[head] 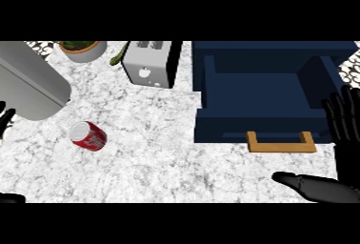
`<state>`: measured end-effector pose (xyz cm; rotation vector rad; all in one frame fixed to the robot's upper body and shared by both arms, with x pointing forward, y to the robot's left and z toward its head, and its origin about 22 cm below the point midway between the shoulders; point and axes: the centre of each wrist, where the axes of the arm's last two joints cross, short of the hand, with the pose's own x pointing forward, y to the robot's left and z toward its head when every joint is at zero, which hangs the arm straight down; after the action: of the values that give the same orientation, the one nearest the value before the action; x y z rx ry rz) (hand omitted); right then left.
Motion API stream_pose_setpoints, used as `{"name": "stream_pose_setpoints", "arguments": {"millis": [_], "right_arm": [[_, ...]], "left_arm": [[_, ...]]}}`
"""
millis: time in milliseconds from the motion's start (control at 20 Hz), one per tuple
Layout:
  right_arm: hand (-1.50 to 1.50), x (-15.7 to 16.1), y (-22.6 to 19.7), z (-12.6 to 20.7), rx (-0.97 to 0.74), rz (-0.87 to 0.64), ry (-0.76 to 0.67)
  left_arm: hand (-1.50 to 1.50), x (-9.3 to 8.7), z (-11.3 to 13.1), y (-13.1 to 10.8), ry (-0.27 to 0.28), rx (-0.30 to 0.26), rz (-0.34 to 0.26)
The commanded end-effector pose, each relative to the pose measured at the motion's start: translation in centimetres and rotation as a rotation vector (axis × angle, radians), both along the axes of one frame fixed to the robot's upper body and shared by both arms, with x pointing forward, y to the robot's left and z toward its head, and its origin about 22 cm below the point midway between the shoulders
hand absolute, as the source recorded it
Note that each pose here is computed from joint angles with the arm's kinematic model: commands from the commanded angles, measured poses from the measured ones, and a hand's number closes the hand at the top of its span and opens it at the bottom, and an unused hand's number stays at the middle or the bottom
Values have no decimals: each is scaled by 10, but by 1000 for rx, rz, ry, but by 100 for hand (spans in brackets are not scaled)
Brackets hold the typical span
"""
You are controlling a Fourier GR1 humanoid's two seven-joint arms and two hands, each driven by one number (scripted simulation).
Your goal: Pick up the can, place it into the drawer and close the drawer
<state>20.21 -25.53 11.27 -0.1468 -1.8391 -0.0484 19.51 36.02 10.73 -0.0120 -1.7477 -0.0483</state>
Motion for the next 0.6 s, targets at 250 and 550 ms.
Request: {"name": "stream_pose_setpoints", "arguments": {"millis": [250,550], "right_arm": [[-150,-7,-19,-13,-3,-18,54],[-150,-6,-15,-13,-5,-38,31]], "left_arm": [[-150,17,25,36,41,-25,-1],[-150,28,2,20,91,1,-11]]}}
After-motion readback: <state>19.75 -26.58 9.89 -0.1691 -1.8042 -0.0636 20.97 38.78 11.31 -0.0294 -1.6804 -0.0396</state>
